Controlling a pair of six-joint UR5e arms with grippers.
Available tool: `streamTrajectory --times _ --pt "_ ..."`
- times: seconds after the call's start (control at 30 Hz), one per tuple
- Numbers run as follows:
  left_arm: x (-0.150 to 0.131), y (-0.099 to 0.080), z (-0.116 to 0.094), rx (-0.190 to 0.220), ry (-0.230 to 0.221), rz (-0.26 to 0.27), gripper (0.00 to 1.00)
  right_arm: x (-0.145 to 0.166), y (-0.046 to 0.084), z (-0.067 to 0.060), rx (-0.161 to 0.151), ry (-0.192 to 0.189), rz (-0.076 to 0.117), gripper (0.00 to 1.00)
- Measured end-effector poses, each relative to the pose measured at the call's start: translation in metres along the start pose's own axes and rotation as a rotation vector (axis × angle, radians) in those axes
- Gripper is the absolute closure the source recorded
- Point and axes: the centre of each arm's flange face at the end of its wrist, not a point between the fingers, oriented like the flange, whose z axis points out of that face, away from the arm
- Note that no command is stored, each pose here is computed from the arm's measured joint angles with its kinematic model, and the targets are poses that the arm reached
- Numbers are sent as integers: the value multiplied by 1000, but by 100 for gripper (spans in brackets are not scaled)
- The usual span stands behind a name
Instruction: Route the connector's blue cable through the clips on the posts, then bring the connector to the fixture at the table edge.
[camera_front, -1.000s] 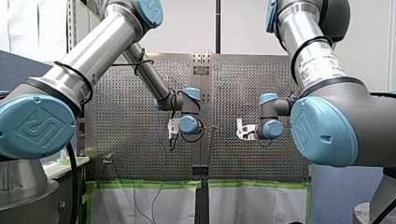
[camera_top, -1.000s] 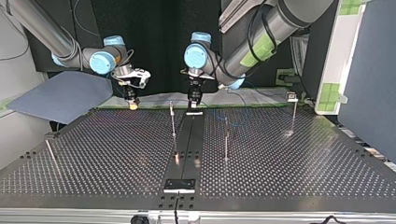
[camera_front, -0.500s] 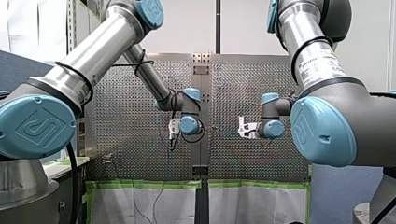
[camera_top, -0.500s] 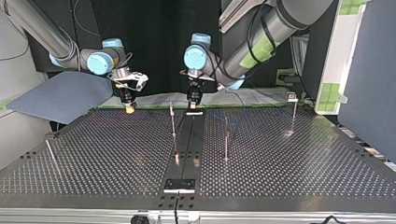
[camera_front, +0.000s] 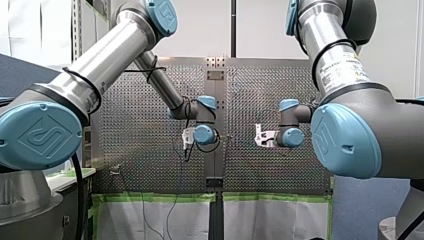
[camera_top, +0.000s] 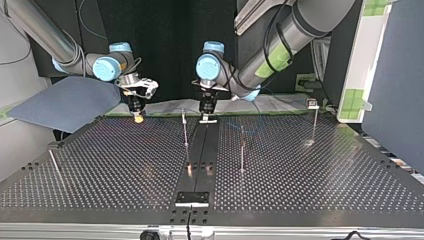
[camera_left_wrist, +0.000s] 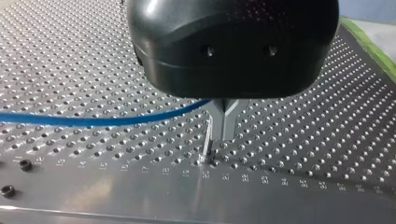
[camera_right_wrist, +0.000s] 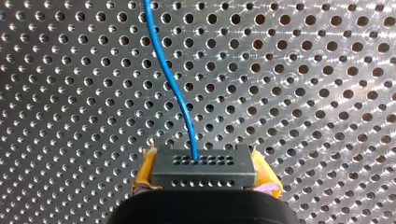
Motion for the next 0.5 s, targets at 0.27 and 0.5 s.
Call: streamTrajectory --times 0.27,0.5 --pt "-1 4 3 -3 0 -2 100 1 1 1 -1 2 2 100" --pt "-1 6 5 -5 2 -2 100 2 4 2 -8 3 4 100"
